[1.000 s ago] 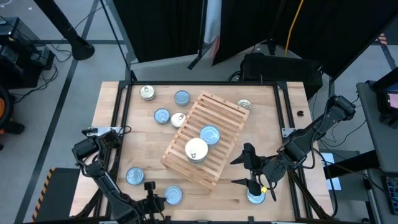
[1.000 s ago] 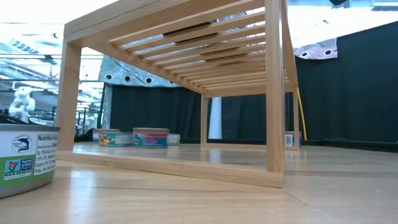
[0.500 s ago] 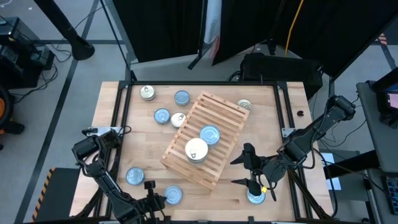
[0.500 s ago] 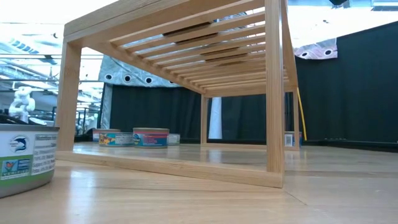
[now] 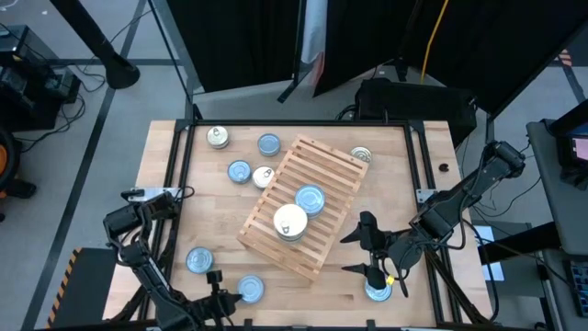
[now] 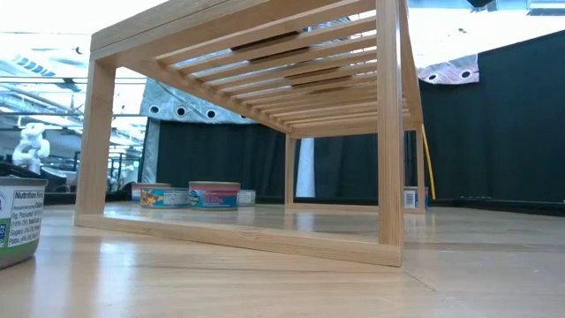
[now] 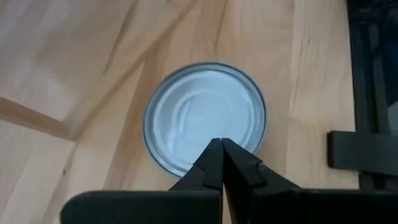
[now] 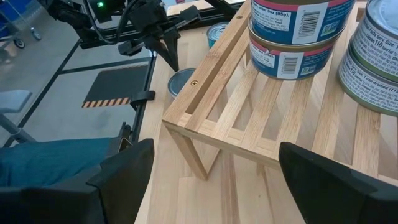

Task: Stack canned seafood by type on shelf
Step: Stack the green tuna can on top of the other green tuna can on the shelf

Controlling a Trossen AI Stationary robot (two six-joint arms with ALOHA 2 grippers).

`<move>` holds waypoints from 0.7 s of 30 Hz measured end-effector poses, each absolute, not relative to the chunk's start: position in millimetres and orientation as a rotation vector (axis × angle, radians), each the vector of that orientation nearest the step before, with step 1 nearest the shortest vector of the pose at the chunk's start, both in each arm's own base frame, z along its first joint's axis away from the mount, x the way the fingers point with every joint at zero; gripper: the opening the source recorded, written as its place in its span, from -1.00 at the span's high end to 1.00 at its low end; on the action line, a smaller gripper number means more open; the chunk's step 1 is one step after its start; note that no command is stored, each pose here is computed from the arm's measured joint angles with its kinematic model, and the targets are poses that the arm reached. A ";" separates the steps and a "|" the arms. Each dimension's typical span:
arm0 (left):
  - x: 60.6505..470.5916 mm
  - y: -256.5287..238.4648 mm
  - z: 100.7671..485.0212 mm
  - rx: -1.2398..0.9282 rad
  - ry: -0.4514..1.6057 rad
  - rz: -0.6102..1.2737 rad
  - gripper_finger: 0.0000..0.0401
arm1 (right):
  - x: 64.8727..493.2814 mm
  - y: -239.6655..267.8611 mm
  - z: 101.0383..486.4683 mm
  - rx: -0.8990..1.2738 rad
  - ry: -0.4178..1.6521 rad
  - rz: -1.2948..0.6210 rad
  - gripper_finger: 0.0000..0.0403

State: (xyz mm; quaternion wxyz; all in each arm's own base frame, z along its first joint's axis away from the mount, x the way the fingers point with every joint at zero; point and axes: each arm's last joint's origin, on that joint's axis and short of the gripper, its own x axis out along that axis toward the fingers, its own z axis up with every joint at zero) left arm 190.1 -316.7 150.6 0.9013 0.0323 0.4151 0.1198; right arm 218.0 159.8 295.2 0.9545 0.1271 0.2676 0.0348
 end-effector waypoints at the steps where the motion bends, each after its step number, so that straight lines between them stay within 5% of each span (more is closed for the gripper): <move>1: 189.8 -316.9 150.3 0.059 0.876 0.243 0.98 | 218.0 159.8 295.2 0.257 0.544 0.071 -0.67; 21: 184.3 -312.0 143.9 -0.003 0.942 0.282 0.98 | 218.0 159.8 295.2 0.259 0.544 0.072 -0.67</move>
